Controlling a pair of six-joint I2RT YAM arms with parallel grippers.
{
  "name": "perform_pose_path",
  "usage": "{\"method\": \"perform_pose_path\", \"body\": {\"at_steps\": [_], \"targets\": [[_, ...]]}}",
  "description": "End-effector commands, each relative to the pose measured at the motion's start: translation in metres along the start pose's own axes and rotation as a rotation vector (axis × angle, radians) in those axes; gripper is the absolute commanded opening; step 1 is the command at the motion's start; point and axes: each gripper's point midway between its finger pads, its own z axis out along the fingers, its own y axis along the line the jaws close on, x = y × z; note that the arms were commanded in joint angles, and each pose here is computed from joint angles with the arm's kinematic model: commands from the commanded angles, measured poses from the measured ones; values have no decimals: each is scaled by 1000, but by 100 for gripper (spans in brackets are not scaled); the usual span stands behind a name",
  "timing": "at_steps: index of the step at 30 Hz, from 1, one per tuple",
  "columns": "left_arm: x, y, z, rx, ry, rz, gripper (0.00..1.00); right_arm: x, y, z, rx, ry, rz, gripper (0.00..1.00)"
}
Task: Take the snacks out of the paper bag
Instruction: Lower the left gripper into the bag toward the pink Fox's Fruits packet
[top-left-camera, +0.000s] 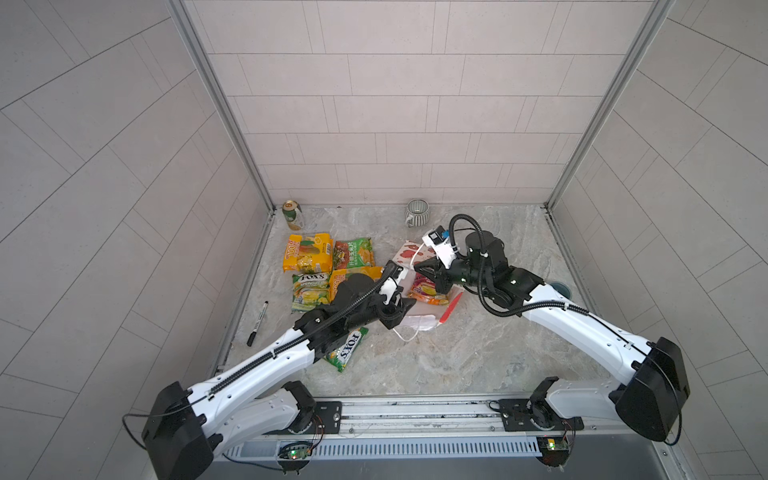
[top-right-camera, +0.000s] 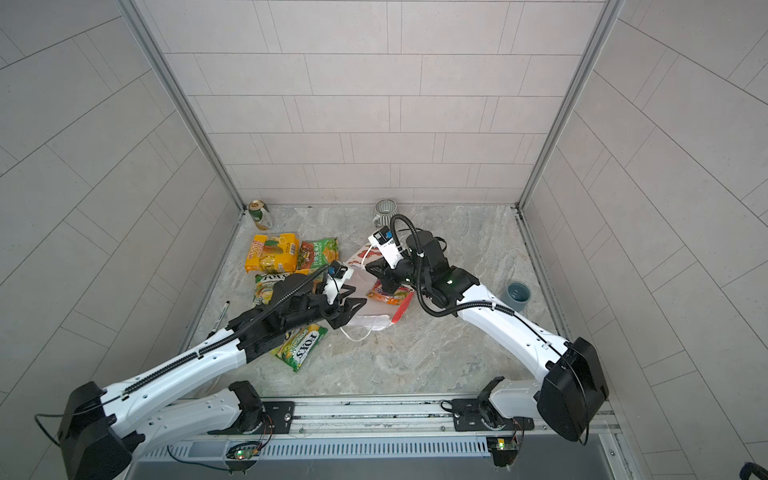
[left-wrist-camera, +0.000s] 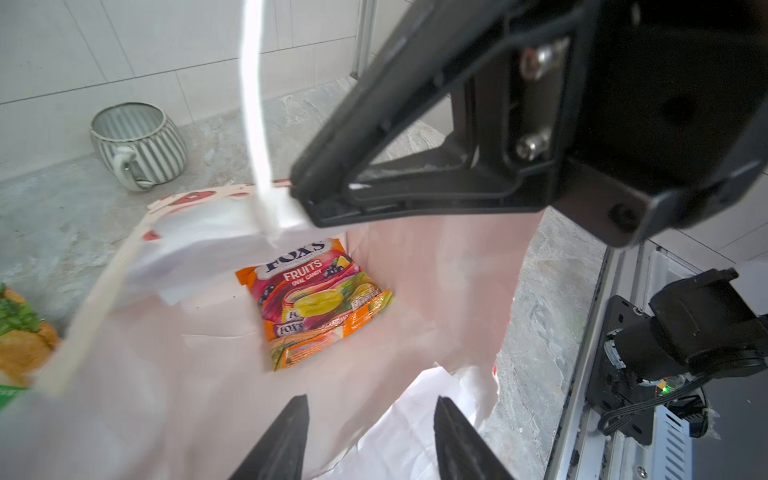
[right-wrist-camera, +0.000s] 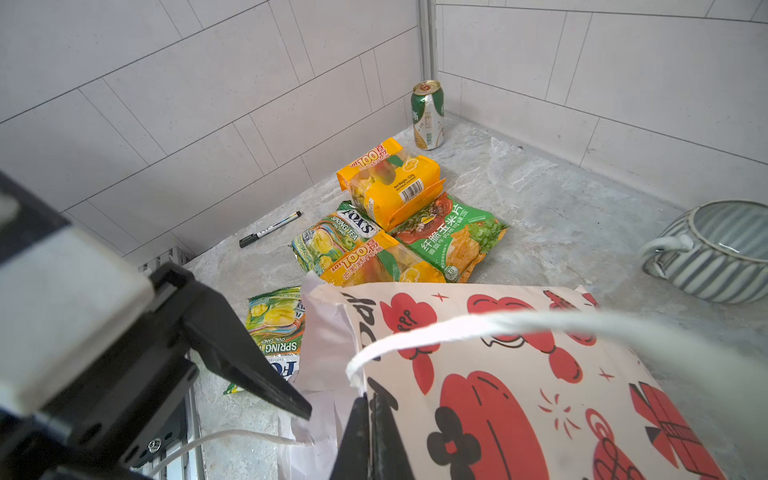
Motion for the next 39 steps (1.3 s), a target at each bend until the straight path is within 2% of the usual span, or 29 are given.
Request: {"method": "perform_pose_path", "body": {"at_steps": [1,8,13,20,23,29,34,39], "targets": [[4,-7,12,31,-4,-5,53,-26,1,-11,32,-76,28,6],[30,-13,34,38,106,27,54,-38,0,-11,41,-111,36,5],[26,-14,37,34,105,39,54,-42,-1,-11,41,-128,21,5],[-17,-19,1,27,-81,86,53,-39,-8,-8,78,-119,23,5],[-29,-25,-15,44,-134,161,53,-39,-10,-8,85,-118,25,5],[-22,-33,-5,89,-8,286,52,-40,-9,-10,87,-121,22,5],[-12,-24,21,58,64,362,51,-42,-7,-13,83,-125,20,5],[3,-13,43,-4,116,490,54,-44,-8,-19,88,-136,12,5]]}}
